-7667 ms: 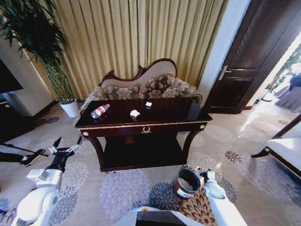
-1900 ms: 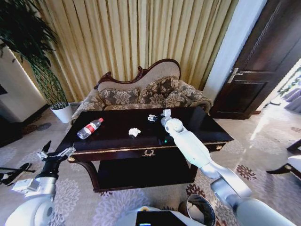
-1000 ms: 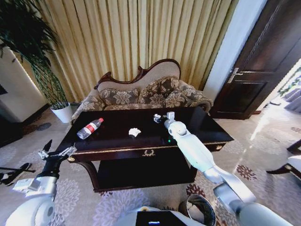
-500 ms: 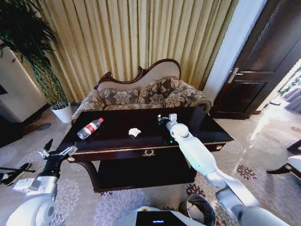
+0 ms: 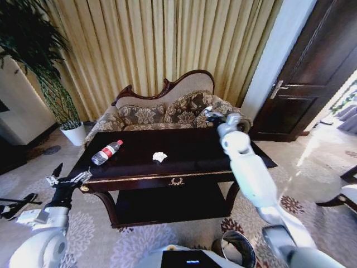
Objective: Move to the front of the table and place the trash on the table into the trash bin.
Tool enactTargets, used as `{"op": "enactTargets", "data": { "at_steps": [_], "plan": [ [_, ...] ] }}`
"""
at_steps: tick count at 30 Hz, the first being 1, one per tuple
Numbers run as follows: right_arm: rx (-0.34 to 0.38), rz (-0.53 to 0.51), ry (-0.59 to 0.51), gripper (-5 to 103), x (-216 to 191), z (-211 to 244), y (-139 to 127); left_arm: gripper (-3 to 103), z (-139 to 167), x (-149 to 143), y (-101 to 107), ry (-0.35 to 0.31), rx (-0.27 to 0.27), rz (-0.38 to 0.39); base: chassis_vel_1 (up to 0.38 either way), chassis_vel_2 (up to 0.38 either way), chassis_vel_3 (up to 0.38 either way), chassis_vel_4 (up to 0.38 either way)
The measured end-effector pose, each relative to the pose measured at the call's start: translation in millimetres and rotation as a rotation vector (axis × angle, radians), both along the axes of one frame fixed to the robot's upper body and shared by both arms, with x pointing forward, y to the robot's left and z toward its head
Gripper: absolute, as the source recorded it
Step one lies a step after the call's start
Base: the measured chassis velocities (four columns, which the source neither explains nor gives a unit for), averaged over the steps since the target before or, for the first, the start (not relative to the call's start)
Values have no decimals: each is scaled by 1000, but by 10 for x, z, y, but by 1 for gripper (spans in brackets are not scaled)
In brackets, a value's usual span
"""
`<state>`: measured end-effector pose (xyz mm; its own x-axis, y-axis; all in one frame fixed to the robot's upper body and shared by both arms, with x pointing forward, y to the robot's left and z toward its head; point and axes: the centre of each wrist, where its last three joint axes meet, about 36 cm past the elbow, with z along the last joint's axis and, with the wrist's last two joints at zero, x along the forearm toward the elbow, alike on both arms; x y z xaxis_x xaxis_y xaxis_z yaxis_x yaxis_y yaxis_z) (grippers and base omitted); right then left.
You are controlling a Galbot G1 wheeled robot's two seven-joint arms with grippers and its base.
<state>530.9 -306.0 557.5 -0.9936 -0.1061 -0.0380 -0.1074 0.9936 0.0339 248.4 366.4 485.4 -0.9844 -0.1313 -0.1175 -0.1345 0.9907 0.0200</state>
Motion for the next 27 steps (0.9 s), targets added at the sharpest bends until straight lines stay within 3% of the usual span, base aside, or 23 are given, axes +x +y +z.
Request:
{"op": "enactTargets", "data": {
  "at_steps": [6,14,27],
  "plan": [
    [8,-45,0,1,-220,-54,-197,100,66,98,-28,4,-4,-10,0,0,0,0],
    [8,-52,-17,1,-391,-14,-256,100,111,93,-17,8,-5,-8,68,-52,-52,69],
    [10,-56,-7,1,-508,-153,-226,100,94,69,-31,15,-8,-7,223,-217,-233,215]
  ]
}}
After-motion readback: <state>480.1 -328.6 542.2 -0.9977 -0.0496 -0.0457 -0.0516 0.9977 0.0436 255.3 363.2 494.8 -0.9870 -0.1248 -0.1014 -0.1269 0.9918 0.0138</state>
